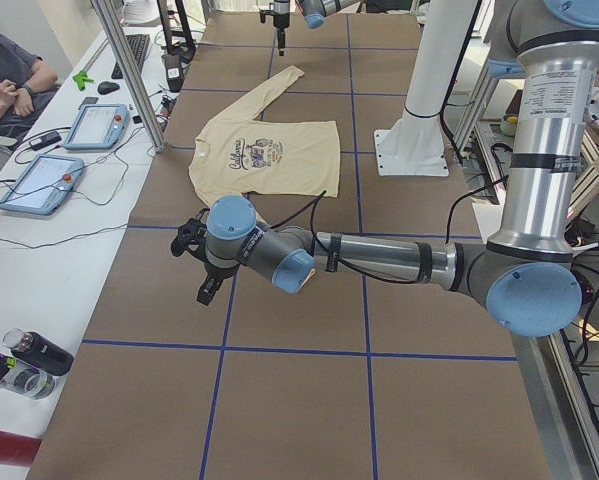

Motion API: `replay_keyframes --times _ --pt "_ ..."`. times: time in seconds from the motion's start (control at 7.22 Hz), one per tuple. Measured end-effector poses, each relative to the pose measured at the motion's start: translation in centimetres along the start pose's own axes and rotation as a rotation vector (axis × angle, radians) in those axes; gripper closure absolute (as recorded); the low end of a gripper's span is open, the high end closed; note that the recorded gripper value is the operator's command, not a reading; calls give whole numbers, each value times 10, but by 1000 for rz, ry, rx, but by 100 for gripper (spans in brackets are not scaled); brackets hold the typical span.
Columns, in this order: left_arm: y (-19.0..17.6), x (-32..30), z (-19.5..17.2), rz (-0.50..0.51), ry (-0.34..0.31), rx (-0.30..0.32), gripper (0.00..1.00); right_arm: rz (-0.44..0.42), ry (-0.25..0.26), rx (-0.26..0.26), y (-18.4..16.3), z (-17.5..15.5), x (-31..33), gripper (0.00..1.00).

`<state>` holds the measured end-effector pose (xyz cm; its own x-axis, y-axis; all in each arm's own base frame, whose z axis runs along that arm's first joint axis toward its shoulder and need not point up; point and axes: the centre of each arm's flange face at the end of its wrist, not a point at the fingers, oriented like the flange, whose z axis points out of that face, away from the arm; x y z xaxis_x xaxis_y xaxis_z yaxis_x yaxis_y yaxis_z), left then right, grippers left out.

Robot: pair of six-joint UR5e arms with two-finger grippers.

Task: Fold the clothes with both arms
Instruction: 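Lower the right gripper onto the sleeve cuff and grasp it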

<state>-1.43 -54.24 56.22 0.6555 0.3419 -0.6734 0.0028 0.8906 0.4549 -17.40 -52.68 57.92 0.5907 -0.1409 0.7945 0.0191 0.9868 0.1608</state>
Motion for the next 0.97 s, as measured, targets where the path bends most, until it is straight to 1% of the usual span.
replay_keyframes --times 0.42,0.69,0.97 --pt "-1 1 -1 -7 2 3 0 17 9 -24 16 20 -1 0" --pt "-1 2 -1 -8 2 4 0 5 29 -47 28 37 -5 0" --pt "-1 2 -1 -9 2 4 0 -2 48 -58 34 46 -4 0"
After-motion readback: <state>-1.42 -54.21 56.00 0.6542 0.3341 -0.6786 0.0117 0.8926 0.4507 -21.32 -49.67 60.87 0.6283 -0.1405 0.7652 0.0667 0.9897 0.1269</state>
